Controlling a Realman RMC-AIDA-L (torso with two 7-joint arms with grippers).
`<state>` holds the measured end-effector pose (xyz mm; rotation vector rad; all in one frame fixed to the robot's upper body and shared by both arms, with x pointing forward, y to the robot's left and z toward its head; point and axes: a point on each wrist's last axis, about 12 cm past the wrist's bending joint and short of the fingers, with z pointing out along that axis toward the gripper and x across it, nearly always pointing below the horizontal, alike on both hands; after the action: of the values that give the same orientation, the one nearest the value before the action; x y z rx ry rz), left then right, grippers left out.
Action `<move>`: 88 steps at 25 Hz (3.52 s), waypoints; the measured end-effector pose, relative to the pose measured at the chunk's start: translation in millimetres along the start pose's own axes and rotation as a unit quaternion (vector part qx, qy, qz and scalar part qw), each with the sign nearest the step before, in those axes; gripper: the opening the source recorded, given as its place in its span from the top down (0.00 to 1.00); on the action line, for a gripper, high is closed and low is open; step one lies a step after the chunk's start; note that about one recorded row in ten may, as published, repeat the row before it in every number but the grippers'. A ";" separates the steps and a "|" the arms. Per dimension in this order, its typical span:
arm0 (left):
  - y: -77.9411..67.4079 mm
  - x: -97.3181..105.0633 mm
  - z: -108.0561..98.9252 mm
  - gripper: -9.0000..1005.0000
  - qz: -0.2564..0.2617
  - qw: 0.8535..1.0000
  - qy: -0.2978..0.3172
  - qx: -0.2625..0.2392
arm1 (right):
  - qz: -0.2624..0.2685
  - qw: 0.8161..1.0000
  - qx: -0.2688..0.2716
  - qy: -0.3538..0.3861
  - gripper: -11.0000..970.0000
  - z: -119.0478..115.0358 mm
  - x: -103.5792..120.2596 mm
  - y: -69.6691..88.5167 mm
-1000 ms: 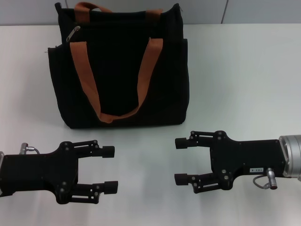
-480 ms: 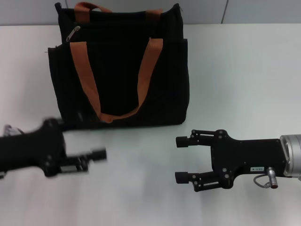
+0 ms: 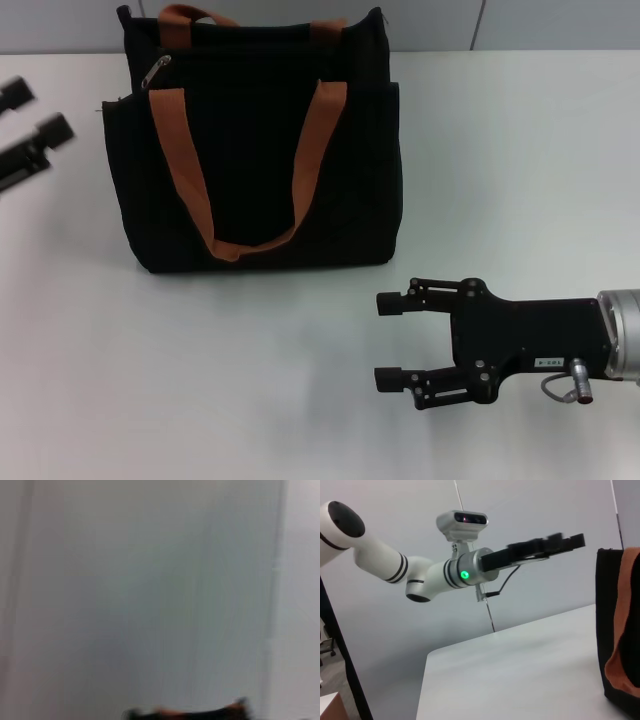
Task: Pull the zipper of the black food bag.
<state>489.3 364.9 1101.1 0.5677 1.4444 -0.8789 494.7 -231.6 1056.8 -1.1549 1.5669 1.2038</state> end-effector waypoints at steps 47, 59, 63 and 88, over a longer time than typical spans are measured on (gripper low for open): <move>35.6 5.9 67.6 0.80 0.149 0.980 0.077 -0.104 | 0.003 0.998 0.019 -0.066 0.18 -7.9 -11.3 -0.8; 25.1 16.5 62.0 0.97 0.139 0.982 0.017 -0.126 | 0.136 0.967 0.008 -0.217 0.21 13.8 -96.4 -46.2; 22.8 17.8 63.9 0.97 0.143 0.982 0.011 -0.122 | 0.185 0.971 0.020 -0.150 0.22 55.0 -127.7 -73.3; 21.7 9.5 77.5 0.97 0.146 0.984 -0.013 -0.100 | 0.244 0.965 0.099 0.001 0.38 133.8 -175.7 -102.1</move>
<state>552.4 314.4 1094.5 0.5952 1.3645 -0.5009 645.2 -82.0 1175.9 -0.6567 1.9938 1.3117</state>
